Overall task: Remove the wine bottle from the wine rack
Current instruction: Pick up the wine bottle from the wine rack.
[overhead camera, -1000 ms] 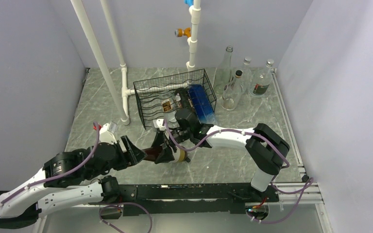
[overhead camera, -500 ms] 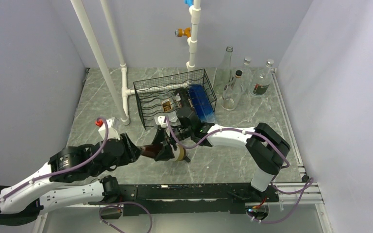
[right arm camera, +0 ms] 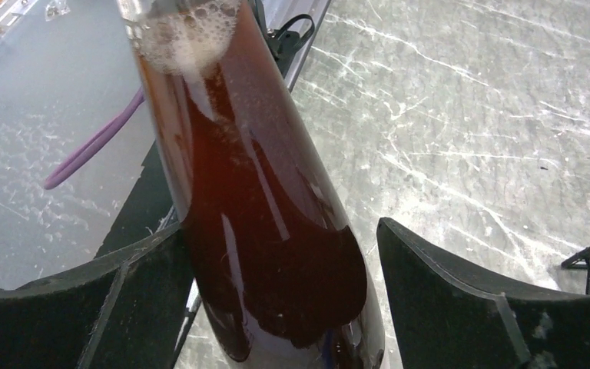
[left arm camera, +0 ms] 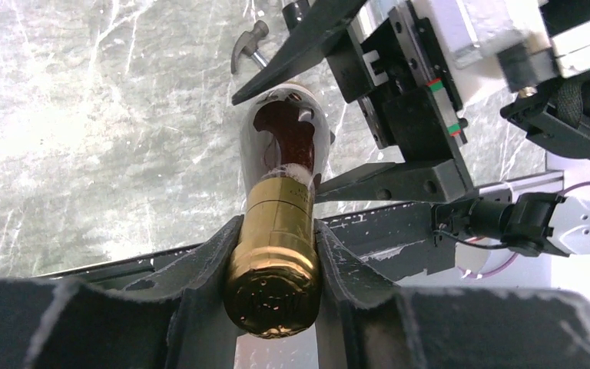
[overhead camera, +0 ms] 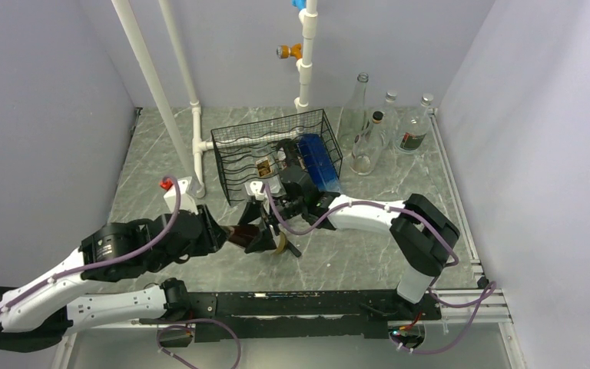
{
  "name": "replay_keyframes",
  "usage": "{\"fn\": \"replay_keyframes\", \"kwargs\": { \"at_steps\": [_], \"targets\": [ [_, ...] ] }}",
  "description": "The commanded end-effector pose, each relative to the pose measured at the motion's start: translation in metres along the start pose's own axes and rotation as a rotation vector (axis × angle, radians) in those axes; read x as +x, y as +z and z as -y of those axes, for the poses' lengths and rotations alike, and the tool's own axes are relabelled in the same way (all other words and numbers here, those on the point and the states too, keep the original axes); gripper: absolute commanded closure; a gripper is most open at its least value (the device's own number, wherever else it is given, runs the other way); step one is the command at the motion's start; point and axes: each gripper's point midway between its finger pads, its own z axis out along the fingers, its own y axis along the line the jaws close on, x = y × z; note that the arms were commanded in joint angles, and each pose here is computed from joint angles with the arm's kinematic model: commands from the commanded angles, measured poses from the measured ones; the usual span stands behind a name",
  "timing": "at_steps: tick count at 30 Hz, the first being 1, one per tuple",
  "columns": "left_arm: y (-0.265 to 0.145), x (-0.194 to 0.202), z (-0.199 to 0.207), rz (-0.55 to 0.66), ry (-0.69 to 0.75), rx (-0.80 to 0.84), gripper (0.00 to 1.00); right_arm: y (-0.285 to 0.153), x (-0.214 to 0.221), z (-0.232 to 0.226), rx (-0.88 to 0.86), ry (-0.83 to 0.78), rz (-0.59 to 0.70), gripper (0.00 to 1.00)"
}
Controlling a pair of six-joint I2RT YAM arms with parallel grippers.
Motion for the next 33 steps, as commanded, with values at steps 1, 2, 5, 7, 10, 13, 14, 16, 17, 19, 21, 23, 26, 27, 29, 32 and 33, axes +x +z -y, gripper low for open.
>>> {"fn": "replay_keyframes", "kwargs": {
  "at_steps": [1,2,5,7,10,13,14,16,17,19,21,23,26,27,29,32,33],
  "targets": [
    [-0.011,-0.023,0.045,0.033,0.015,0.137,1.0,-0.003,-0.019,-0.004,-0.023,-0.047,0.001,0.1],
    [-0.011,-0.023,0.05,0.023,0.029,0.141,1.0,-0.003,-0.021,-0.006,-0.035,-0.05,0.0,0.09],
    [-0.01,-0.023,0.062,-0.004,0.074,0.141,1.0,-0.005,-0.03,-0.012,-0.058,-0.058,0.001,0.07],
    [-0.009,-0.025,0.068,-0.017,0.104,0.127,1.0,-0.006,-0.036,-0.015,-0.066,-0.065,0.009,0.06],
    [-0.006,-0.025,0.073,-0.038,0.144,0.102,1.0,-0.01,-0.048,-0.02,-0.072,-0.082,0.02,0.06],
    [-0.004,-0.024,0.077,-0.054,0.166,0.091,1.0,-0.016,-0.06,-0.026,-0.086,-0.094,0.042,0.08],
    [-0.004,-0.025,0.078,-0.055,0.17,0.089,1.0,-0.018,-0.064,-0.028,-0.09,-0.097,0.052,0.09],
    [-0.004,-0.026,0.08,-0.055,0.176,0.086,1.0,-0.024,-0.072,-0.033,-0.102,-0.102,0.076,0.12],
    [-0.005,-0.027,0.081,-0.053,0.177,0.088,1.0,-0.027,-0.077,-0.035,-0.11,-0.111,0.089,0.14],
    [-0.005,-0.028,0.083,-0.051,0.177,0.097,1.0,-0.031,-0.082,-0.038,-0.121,-0.121,0.106,0.19],
    [-0.004,-0.028,0.086,-0.054,0.18,0.102,1.0,-0.032,-0.084,-0.041,-0.134,-0.129,0.108,0.25],
    [-0.004,-0.028,0.088,-0.056,0.184,0.105,1.0,-0.033,-0.086,-0.043,-0.143,-0.135,0.111,0.31],
    [-0.003,-0.028,0.092,-0.056,0.183,0.116,1.0,-0.033,-0.087,-0.045,-0.148,-0.136,0.114,0.34],
    [-0.003,-0.028,0.093,-0.056,0.182,0.12,1.0,-0.033,-0.087,-0.045,-0.148,-0.134,0.115,0.34],
    [-0.002,-0.028,0.095,-0.056,0.18,0.128,1.0,-0.031,-0.087,-0.045,-0.146,-0.124,0.117,0.34],
    [-0.002,-0.028,0.097,-0.055,0.178,0.135,1.0,-0.025,-0.083,-0.046,-0.148,-0.112,0.113,0.32],
    [-0.002,-0.028,0.098,-0.054,0.178,0.137,1.0,-0.023,-0.082,-0.046,-0.152,-0.107,0.11,0.32]
  ]
}}
